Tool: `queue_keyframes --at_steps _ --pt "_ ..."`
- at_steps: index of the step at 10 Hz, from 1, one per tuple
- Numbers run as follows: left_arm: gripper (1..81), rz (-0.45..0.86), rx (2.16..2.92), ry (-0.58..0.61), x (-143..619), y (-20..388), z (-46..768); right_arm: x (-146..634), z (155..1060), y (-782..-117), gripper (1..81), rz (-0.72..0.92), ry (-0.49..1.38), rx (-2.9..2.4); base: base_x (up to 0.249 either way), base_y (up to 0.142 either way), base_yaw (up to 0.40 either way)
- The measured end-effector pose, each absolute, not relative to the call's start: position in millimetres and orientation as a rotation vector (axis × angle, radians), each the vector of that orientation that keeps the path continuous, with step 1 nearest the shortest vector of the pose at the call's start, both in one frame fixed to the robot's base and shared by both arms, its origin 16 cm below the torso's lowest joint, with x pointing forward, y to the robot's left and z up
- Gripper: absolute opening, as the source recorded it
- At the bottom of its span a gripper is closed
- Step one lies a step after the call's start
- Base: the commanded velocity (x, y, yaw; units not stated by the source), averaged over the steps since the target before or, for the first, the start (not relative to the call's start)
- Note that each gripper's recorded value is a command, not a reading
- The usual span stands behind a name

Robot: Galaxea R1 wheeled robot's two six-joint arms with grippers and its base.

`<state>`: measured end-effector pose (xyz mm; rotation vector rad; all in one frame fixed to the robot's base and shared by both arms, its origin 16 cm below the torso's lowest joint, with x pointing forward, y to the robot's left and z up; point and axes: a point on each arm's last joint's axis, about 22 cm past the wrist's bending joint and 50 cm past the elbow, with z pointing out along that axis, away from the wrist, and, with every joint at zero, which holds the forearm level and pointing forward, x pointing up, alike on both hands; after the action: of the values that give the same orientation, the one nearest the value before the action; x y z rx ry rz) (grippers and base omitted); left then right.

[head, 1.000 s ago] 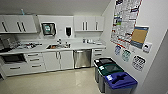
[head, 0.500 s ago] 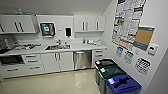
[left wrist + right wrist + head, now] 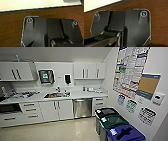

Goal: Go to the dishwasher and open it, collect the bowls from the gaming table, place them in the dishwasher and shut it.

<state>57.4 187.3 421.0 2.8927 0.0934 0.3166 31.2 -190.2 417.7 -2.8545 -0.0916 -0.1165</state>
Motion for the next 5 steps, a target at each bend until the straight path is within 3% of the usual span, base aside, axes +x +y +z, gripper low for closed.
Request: queue_keyframes --at_steps 5 --pt "81.1 0.32 2.899 0.093 59.2 191.7 420.8 33.3 418.2 -185.2 81.1 -0.121 -0.092 -2.848 0.148 0.077 0.0"
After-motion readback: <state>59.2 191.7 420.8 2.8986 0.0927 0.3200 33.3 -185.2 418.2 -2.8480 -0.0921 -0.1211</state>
